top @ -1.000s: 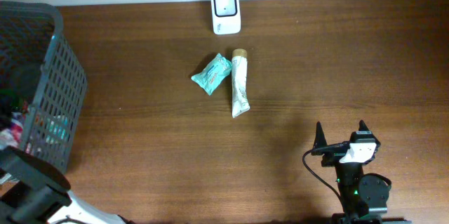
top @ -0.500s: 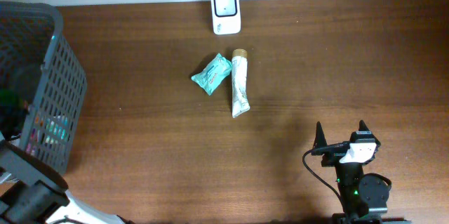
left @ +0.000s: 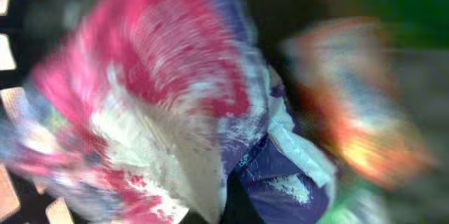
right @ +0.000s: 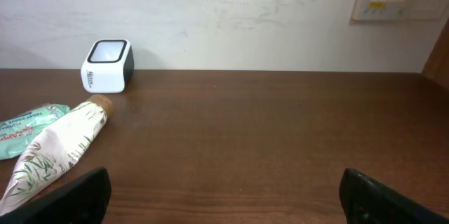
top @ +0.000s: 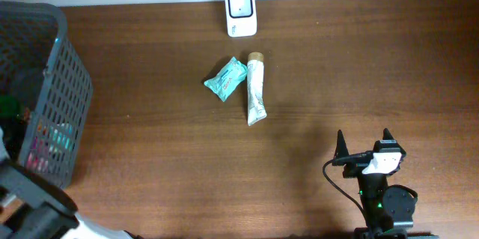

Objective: Scan the item barcode
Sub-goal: 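Grasp the red-purple pack in the basket with the left gripper, then place the red-purple pack left of the tissue pack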

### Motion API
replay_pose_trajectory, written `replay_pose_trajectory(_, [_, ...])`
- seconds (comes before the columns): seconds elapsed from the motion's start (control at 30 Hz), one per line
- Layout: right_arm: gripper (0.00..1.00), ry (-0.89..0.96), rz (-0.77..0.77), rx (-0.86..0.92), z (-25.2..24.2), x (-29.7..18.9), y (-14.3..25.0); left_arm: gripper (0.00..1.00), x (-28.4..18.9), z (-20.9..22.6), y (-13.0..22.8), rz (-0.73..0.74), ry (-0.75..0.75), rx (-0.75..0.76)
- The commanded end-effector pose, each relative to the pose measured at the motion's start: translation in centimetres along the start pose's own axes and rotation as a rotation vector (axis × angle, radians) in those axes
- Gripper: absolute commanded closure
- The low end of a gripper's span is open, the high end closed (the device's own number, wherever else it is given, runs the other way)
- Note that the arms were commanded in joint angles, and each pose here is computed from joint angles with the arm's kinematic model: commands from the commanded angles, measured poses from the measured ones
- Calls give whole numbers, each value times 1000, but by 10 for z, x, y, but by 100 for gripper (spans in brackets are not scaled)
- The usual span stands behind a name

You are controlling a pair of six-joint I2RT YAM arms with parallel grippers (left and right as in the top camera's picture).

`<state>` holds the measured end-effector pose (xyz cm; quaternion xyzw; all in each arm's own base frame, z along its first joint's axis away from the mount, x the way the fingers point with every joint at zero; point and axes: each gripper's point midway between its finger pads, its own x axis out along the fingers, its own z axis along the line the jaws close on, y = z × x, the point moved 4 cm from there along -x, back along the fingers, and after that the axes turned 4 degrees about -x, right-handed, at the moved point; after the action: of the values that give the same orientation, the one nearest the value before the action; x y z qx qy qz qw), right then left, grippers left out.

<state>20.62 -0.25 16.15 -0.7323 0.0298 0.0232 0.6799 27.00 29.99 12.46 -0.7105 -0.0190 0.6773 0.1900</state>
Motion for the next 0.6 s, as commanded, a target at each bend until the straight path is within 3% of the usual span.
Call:
replay_pose_trajectory(0.0, [1, -1, 6, -7, 1, 0, 3, 100, -150, -11, -31, -322, 346, -43])
replay_pose_trajectory(0.07, [1, -1, 6, -6, 1, 0, 3, 100, -212, -5, -27, -456, 471, -61])
replay_pose_trajectory(0.17, [1, -1, 6, -6, 1, 0, 3, 100, -313, -19, -2, -597, 870, 41])
replay_pose_trajectory(0.23, [1, -1, 6, -6, 1, 0, 3, 100, -370, -40, 33, -580, 1153, 116])
replay_pose_trajectory(0.37, [1, -1, 6, -7, 1, 0, 3, 100, -404, -113, 133, -393, 1404, 479])
replay_pose_trajectory(0.43, [1, -1, 6, -6, 1, 0, 3, 100, -391, -158, 184, -394, 1381, 726])
replay_pose_trajectory(0.47, [1, -1, 6, -7, 1, 0, 3, 100, -372, -189, 221, -422, 1322, 923])
replay_pose_trajectory(0.57, [1, -1, 6, -7, 1, 0, 3, 100, -288, -243, 281, -452, 1020, 1263])
